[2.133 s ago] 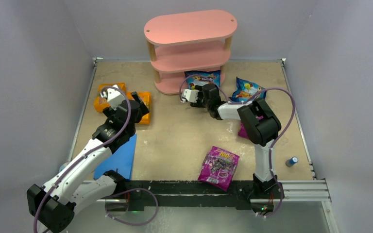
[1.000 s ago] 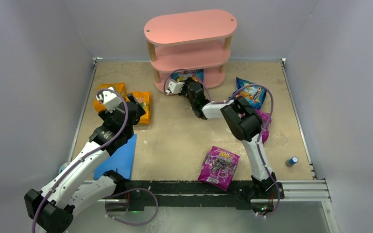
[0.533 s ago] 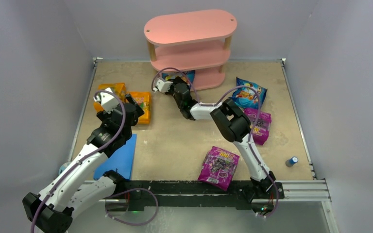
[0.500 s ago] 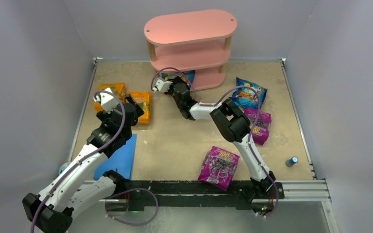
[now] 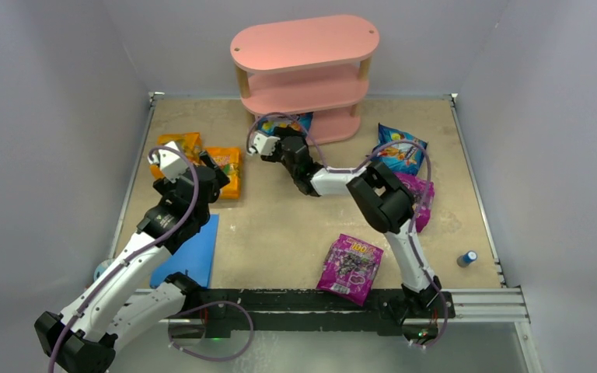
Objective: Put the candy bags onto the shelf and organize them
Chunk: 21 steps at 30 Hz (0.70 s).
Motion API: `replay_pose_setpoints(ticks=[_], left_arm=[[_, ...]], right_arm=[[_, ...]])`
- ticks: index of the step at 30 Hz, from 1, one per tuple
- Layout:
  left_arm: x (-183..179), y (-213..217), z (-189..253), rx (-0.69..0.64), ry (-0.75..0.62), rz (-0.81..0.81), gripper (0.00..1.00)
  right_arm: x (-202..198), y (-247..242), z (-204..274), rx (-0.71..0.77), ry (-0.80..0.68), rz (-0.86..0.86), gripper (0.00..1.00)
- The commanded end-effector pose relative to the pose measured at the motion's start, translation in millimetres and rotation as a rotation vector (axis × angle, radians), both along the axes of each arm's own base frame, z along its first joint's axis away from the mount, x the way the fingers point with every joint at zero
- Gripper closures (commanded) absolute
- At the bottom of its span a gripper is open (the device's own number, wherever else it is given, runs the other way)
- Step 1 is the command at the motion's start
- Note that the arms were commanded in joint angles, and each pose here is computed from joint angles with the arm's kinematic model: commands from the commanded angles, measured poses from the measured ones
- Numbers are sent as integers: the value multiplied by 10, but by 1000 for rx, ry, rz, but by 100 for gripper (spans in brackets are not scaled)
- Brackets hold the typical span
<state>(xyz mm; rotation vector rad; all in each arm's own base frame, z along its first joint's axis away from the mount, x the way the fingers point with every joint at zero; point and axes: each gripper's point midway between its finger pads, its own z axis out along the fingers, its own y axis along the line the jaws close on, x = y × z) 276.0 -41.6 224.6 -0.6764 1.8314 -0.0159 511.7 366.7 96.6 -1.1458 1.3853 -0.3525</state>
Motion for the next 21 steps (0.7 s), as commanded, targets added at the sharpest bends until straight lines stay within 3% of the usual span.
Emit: replay_pose_setpoints(ticks=[1,6,10,15,21], left_arm=[[5,12,9,-15,-13,14,1],[-8,15,15,-22,-16,15,1],[-12,9,35,-35,-28,12,1],[-6,-24,45,-46,-34,-6,1],[-2,-66,35,-64,-41,-27,1]], right_arm=[[-267,206,710,181,10,142,31],[-352,145,890,328,74,113,28],[-293,82,874,569,188,-14,32],[-278,123,846,1018,390,-217,34],[-134,208,954,1262,432,-296,34]])
